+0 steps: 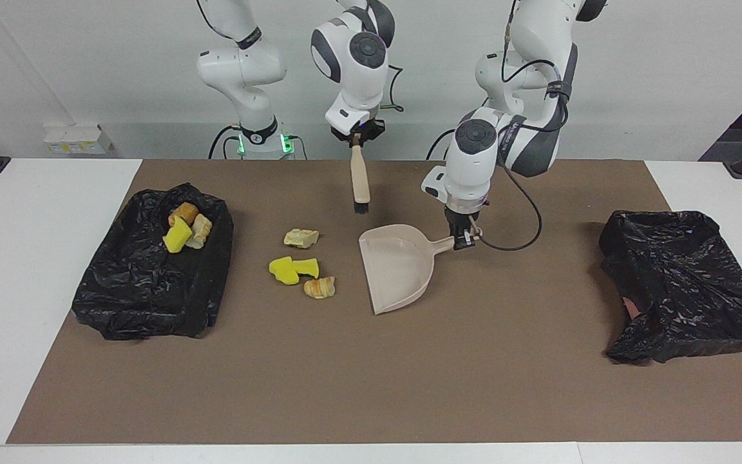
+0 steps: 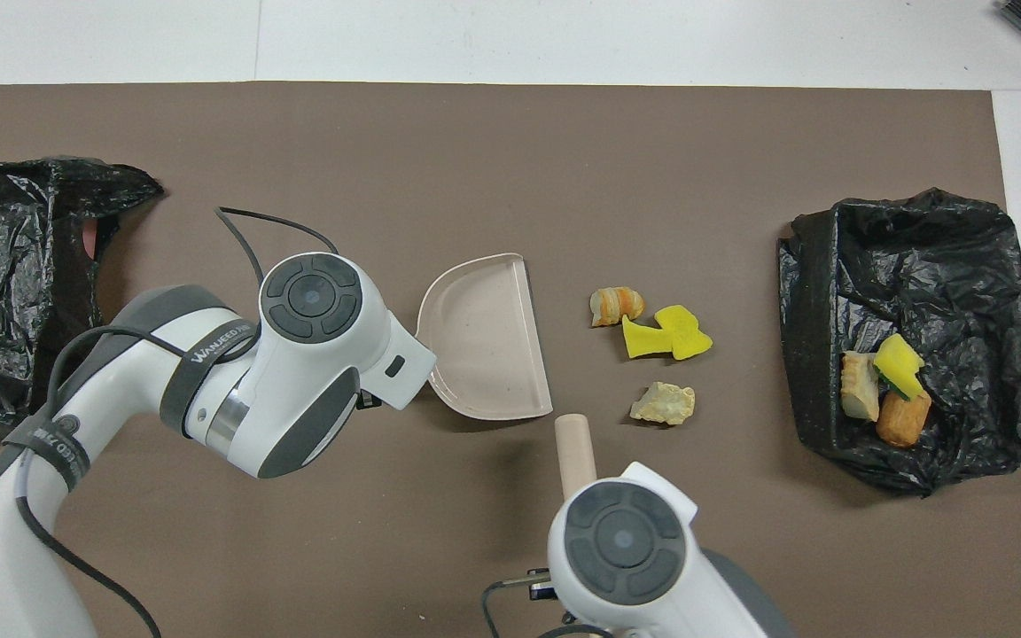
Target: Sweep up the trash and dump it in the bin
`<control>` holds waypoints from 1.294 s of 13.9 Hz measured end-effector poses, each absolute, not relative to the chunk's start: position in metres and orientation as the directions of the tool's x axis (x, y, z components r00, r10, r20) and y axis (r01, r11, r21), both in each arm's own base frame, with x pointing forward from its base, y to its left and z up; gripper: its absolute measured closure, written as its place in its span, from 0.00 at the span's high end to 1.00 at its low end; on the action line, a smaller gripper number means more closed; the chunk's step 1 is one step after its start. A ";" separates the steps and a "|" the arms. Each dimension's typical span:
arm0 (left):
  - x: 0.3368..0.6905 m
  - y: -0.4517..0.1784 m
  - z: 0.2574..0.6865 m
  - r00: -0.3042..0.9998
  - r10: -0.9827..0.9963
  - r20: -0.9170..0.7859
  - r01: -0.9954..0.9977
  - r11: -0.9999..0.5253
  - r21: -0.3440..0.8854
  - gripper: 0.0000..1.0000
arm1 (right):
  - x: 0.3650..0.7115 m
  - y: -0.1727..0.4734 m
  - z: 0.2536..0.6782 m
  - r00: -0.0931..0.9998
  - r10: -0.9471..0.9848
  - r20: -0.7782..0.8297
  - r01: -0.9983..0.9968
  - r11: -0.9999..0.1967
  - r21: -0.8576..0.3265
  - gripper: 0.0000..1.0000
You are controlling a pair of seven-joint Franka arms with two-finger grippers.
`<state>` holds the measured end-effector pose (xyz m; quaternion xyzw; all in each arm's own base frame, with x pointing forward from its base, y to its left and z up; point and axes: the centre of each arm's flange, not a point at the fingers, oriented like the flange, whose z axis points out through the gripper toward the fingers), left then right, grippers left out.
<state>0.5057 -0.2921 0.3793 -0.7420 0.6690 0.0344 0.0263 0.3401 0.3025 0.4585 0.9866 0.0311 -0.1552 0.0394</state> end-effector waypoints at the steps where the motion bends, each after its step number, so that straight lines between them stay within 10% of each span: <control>1: 0.501 -0.300 0.379 0.108 -0.990 -0.086 -0.994 -0.109 0.006 0.31 | 0.357 0.280 0.463 0.959 0.053 -0.278 0.078 -0.993 0.083 0.26; 9: 0.479 -0.328 0.372 0.148 -0.983 -0.111 -0.989 -0.148 -0.015 0.31 | 0.485 0.143 0.363 0.954 0.143 -0.265 0.223 -0.926 0.304 0.26; 18: 0.461 -0.336 0.359 0.089 -0.981 -0.172 -0.995 -0.081 -0.051 0.31 | 0.470 0.217 0.331 0.932 0.194 -0.306 0.242 -0.962 0.128 0.26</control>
